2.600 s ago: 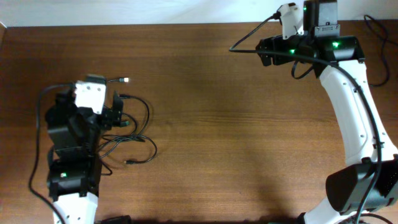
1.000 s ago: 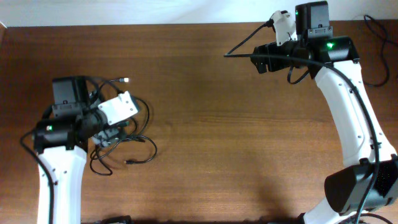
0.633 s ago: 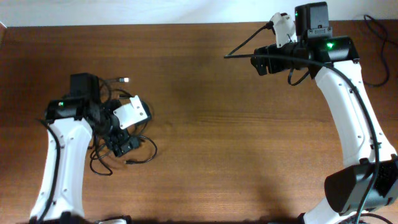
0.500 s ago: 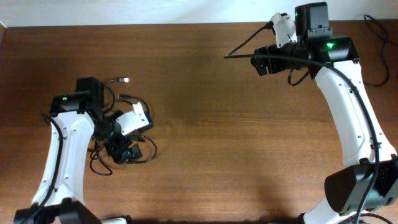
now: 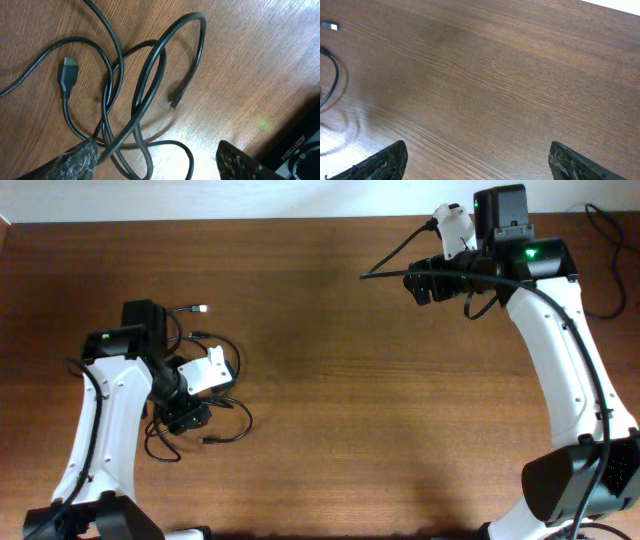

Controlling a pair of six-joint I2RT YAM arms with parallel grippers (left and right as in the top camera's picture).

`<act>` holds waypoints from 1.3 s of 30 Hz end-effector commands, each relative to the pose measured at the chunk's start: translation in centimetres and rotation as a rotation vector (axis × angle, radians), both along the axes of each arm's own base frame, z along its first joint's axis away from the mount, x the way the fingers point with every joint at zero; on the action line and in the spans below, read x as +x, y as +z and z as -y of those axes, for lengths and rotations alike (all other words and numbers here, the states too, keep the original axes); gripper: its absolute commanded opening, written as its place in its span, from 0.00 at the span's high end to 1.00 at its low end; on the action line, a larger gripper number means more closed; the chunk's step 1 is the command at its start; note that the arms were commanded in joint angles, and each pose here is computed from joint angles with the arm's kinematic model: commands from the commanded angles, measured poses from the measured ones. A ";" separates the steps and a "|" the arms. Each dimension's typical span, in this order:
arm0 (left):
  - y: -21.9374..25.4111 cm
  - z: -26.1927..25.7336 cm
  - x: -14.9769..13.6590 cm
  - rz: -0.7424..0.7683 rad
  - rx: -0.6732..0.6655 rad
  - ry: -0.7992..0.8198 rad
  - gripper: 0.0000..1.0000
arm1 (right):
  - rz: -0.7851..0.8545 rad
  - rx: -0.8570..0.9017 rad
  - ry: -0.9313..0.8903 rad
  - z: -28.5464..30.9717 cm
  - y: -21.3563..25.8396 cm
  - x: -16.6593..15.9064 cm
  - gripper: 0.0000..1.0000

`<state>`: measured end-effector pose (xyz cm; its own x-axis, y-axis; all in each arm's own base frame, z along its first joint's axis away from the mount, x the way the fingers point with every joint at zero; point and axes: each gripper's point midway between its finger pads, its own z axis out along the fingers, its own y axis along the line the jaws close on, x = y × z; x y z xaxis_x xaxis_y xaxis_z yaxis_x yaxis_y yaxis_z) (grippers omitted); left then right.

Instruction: Untangle cables

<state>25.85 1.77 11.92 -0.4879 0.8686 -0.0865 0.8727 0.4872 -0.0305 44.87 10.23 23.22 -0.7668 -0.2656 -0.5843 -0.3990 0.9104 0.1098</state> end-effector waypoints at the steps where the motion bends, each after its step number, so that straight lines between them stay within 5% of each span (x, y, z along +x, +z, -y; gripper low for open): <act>1: -0.8 0.2 0.2 -0.028 -0.015 -0.022 0.23 | 0.039 -0.004 0.021 -0.3 1.4 -0.3 0.11; 8: -3.3 1.1 0.6 -0.106 -0.081 -0.018 0.23 | 0.039 -0.004 0.020 -0.2 1.4 -0.3 0.11; 11: -4.1 1.5 0.7 -0.129 -0.110 -0.015 0.31 | 0.040 -0.004 0.020 -0.2 1.4 -0.3 0.11; 12: -4.4 1.7 0.8 -0.136 -0.120 -0.014 0.66 | 0.040 -0.004 0.020 -0.2 1.4 -0.3 0.11; 15: -4.8 1.8 0.8 -0.152 -0.131 -0.013 1.00 | 0.040 -0.004 0.020 -0.2 1.4 -0.3 0.11; 22: -2.4 6.3 3.2 -0.062 -0.332 -0.042 1.00 | 0.071 0.000 0.004 0.4 1.9 0.5 0.11; 27: 5.4 12.0 7.9 0.102 -0.568 -0.033 1.00 | 0.117 0.026 -0.092 3.4 4.2 1.5 0.11; 33: 14.9 15.7 12.7 0.407 -0.606 -0.177 1.00 | 0.175 0.024 -0.175 7.3 7.8 1.5 0.11; 39: 16.0 20.5 16.9 0.553 -0.669 -0.241 1.00 | 0.192 0.018 -0.252 10.8 9.7 1.0 0.11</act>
